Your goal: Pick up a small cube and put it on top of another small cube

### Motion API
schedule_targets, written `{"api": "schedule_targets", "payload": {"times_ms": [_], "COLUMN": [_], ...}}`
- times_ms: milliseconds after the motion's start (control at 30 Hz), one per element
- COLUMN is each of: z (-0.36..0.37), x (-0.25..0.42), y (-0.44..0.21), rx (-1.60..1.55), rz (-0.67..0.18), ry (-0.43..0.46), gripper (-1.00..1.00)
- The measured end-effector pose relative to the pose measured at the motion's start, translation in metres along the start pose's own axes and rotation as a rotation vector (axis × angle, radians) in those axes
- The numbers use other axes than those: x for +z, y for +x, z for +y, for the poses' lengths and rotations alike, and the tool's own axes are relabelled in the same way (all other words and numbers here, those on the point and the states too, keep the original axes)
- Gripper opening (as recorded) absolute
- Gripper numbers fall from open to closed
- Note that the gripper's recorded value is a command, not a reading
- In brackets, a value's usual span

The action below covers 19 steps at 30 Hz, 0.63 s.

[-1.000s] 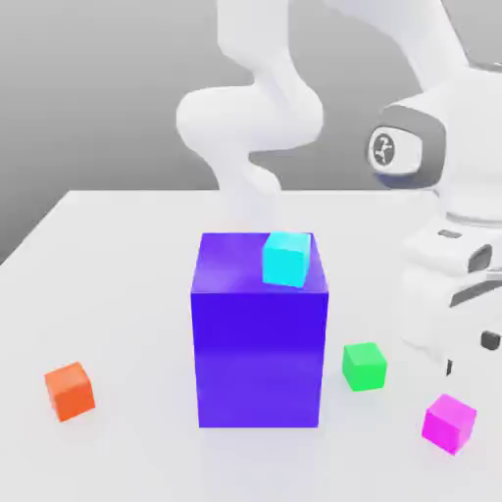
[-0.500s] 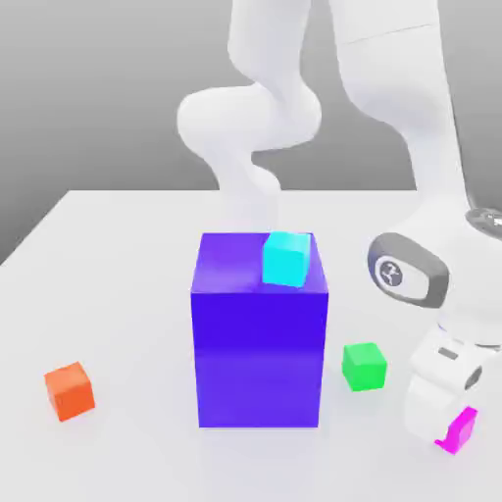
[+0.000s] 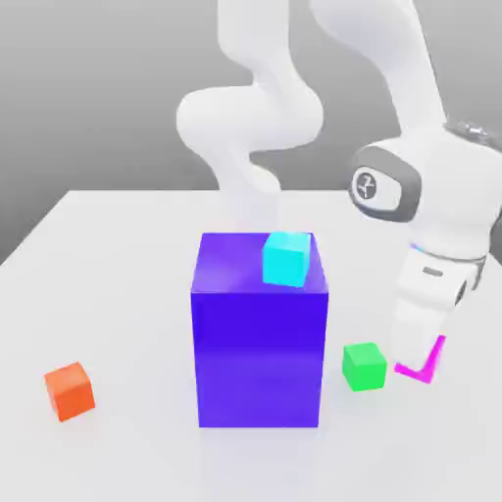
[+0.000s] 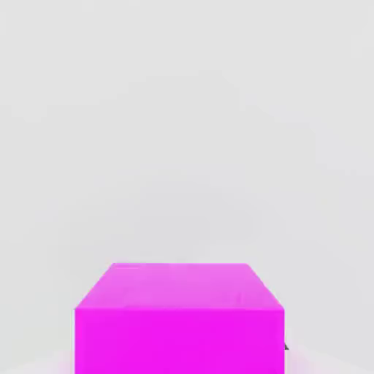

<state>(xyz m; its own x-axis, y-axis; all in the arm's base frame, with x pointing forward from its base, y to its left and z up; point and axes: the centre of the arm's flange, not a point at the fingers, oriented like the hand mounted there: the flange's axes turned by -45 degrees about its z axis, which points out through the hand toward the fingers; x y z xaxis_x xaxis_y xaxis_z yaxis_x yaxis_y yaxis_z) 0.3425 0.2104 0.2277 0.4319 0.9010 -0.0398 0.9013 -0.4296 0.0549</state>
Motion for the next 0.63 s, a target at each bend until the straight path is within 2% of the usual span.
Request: {"api": "schedule_targets", "payload": {"times_ms": [267,533,567,633], "z": [-0.034,-0.041,-0.04,-0.037], "x": [-0.016,0.041,0.047,0.048], "y": [-0.055,-0.058,-0.06,-0.062], "rx": [-0.313,-0.354,-0.35,-0.337], "rz": [0.038,0.048,0.048,0.047], "ry": [0.039,0.049,0.048,0.049], "gripper": [-1.0,-1.0,1.0,1.0]}}
